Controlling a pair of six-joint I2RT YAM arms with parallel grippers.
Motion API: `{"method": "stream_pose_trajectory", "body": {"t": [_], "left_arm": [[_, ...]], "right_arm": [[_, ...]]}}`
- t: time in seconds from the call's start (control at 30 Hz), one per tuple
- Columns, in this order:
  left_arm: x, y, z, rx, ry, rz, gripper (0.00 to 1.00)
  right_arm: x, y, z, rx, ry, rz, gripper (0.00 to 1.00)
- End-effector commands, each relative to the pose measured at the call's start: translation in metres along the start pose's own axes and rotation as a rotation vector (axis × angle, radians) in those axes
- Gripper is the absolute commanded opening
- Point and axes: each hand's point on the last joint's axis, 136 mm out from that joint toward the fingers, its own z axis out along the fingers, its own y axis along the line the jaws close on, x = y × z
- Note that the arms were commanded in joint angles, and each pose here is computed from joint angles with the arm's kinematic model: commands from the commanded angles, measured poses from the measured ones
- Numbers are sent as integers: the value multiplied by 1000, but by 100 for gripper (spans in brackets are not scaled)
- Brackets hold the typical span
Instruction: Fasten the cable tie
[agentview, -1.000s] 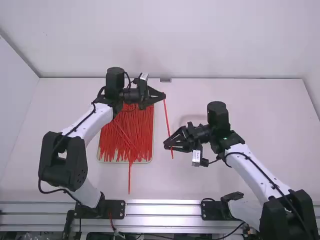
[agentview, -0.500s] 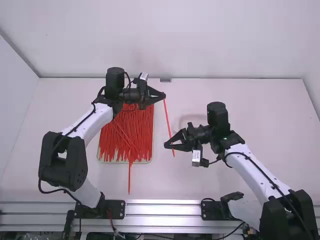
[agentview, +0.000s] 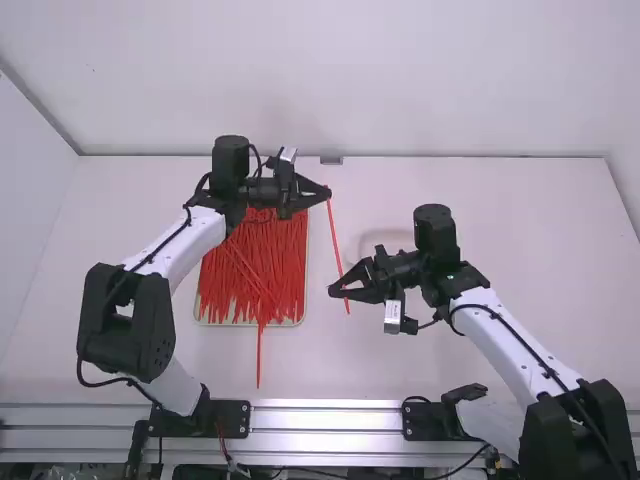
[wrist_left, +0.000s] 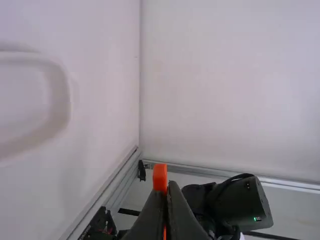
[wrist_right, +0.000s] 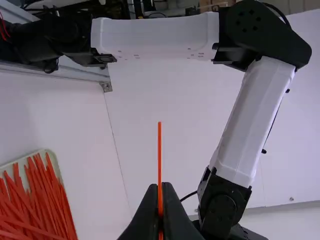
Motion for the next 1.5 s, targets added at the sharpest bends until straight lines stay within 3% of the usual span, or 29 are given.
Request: {"method": "stream_pose_trajectory", "body": {"t": [0.0,0.23,0.5,1.03,1.13,1.23,1.47], "left_arm": [[5,3,0,0,16,18,2],[7,5,1,-5,20,23,2],[14,4,8,-4,47,28,2],[21,7,12,-12,69,39,2],[24,6,15,-10,77,52,2],[24,6,15,-10,78,60,2],[32,3,15,18,123,112,2]], "right_arm": [[-1,-6,0,7,-17,-5,0],[-1,-6,0,6,-16,-6,0],[2,-5,0,0,0,-17,10],[7,-8,-7,5,29,-32,13],[7,-8,-6,4,26,-38,11],[7,-8,-6,5,24,-39,0],[7,-8,-7,6,27,-43,0]]}}
